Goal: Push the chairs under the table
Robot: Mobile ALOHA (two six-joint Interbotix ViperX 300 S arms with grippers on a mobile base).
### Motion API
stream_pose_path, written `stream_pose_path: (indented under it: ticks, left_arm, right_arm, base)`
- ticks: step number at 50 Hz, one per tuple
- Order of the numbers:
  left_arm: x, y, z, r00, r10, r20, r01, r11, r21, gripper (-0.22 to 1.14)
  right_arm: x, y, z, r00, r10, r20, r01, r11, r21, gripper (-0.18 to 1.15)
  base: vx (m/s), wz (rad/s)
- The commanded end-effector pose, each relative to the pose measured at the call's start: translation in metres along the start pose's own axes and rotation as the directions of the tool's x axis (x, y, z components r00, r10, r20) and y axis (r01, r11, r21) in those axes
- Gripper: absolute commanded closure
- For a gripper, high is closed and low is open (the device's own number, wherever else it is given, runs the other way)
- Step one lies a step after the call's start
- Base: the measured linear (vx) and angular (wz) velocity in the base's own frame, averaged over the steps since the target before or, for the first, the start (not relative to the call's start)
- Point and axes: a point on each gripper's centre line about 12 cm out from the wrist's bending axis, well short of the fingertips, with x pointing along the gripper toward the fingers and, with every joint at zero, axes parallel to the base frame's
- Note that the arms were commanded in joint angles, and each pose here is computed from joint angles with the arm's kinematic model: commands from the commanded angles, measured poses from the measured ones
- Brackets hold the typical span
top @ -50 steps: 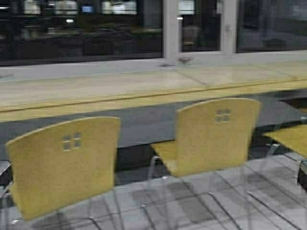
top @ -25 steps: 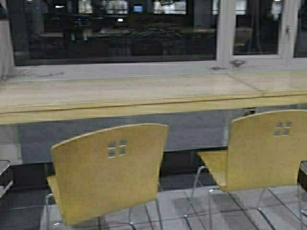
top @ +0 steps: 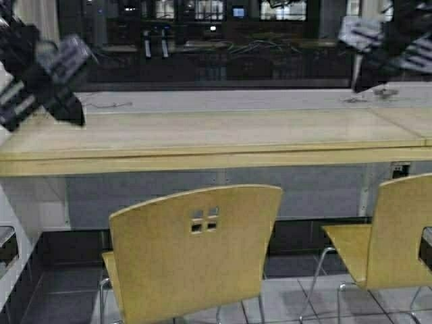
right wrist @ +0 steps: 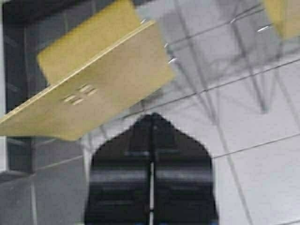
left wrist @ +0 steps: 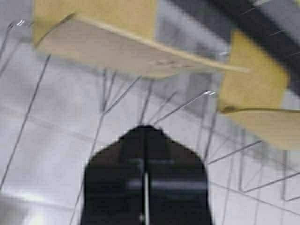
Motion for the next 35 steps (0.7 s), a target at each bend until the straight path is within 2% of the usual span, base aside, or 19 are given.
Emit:
stream_pose_path:
  ticks: [1, 14, 23, 30, 35]
  left_arm:
    - [0.022, 0.001, -0.005, 1.0, 0.018, -0.009, -0.018, 0.999, -0.035, 0.89]
    - [0.035, 0.011, -0.011, 0.999, 0.038, 0.029, -0.032, 0.982, -0.184, 0.89]
    - [0.044, 0.011, -0.039, 0.998, 0.068, -0.011, -0.067, 0.937, -0.342, 0.87]
    - [0.053, 0.011, -0.064, 0.993, 0.093, -0.069, -0.113, 0.917, -0.383, 0.74]
    - [0.056, 0.01, -0.075, 0.991, 0.097, -0.092, -0.126, 0.908, -0.398, 0.54]
  right_arm:
    - [0.021, 0.018, 0.008, 1.0, 0.029, -0.005, -0.029, 0.999, -0.02, 0.92]
    - [0.043, 0.023, 0.002, 0.999, 0.027, -0.043, -0.028, 0.999, -0.017, 0.92]
    - [0.055, 0.027, -0.013, 0.996, 0.024, -0.09, -0.02, 0.999, 0.045, 0.88]
    - [0.064, 0.023, -0.036, 0.988, 0.004, -0.152, 0.013, 0.994, 0.112, 0.73]
    - [0.074, 0.02, -0.046, 0.982, -0.012, -0.186, 0.045, 0.984, 0.174, 0.51]
  base:
    - [0.11, 0.07]
    - [0.14, 0.02]
    - [0.21, -0.01]
    - [0.18, -0.03]
    - [0.16, -0.02]
